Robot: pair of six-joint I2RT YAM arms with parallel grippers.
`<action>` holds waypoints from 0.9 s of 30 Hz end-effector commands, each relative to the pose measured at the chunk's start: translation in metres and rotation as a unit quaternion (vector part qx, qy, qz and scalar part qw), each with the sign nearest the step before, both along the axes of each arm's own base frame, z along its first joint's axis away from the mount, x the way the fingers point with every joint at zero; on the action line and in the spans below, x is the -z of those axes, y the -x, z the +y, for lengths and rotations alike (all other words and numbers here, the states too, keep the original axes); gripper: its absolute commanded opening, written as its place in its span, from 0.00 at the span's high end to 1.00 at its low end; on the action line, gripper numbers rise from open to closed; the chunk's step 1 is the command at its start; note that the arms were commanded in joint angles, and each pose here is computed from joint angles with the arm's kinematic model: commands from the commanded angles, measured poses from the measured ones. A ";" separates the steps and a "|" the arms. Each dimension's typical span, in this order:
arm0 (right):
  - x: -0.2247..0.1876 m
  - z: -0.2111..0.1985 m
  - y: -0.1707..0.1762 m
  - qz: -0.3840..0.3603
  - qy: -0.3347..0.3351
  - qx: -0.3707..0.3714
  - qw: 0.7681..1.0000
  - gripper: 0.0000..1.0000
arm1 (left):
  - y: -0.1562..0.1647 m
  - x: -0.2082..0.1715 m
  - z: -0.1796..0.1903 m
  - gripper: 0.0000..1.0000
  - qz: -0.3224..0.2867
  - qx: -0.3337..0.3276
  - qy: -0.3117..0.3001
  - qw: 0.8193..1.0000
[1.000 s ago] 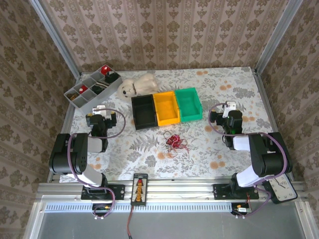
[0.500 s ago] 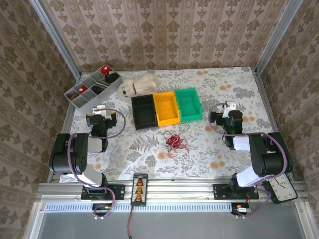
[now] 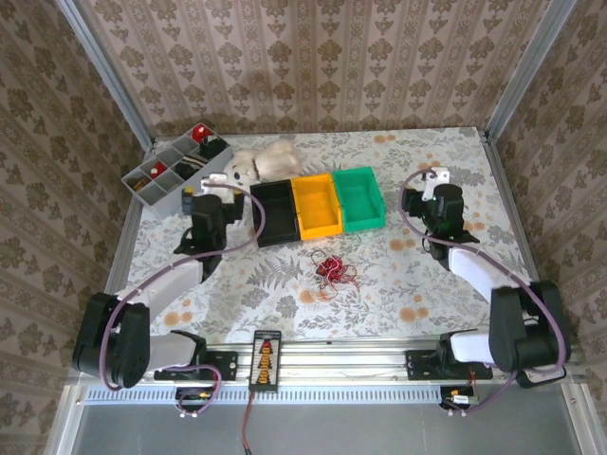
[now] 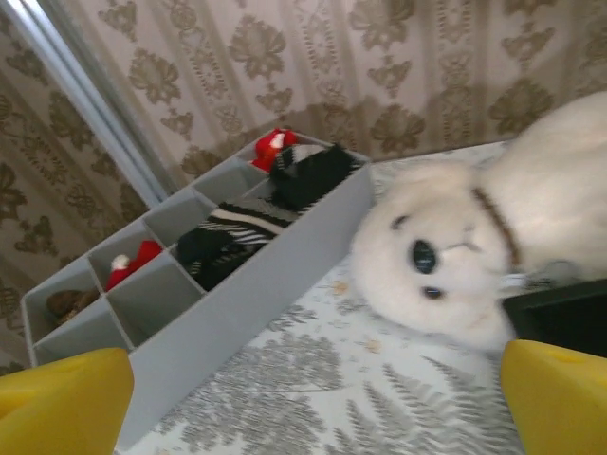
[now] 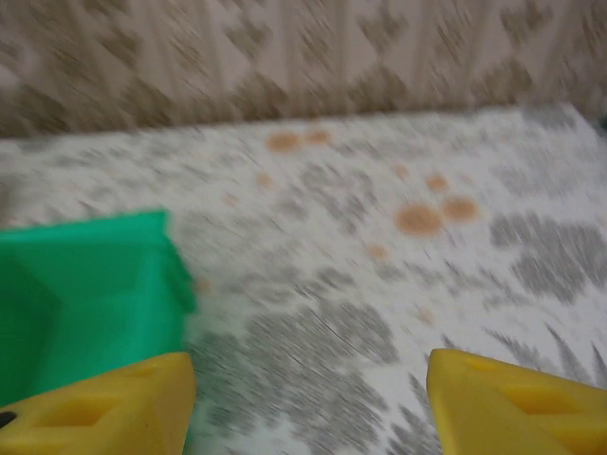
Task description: Untangle the cables
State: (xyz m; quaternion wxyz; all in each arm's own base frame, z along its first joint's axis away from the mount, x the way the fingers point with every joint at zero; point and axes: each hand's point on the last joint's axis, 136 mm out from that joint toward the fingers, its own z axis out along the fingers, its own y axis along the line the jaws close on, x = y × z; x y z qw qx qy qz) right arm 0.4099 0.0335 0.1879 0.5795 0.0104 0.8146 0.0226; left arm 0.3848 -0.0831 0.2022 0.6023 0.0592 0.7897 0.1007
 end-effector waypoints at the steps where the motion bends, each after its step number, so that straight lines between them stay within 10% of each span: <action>1: 0.006 0.043 0.022 0.061 0.001 -0.054 0.997 0.33 | 0.031 0.038 -0.031 0.00 0.092 0.015 0.007 0.996; 7: 0.027 0.126 0.072 0.159 -0.022 -0.186 0.969 0.34 | 0.092 0.069 -0.154 0.00 0.178 0.266 0.044 0.946; 16: 0.086 0.142 0.130 0.313 -0.084 -0.191 0.927 0.36 | 0.163 0.108 -0.219 0.06 0.294 0.450 -0.060 0.841; 27: 0.140 0.151 0.193 0.437 -0.042 -0.217 0.872 0.39 | 0.155 0.136 -0.248 0.13 0.311 0.468 -0.078 0.824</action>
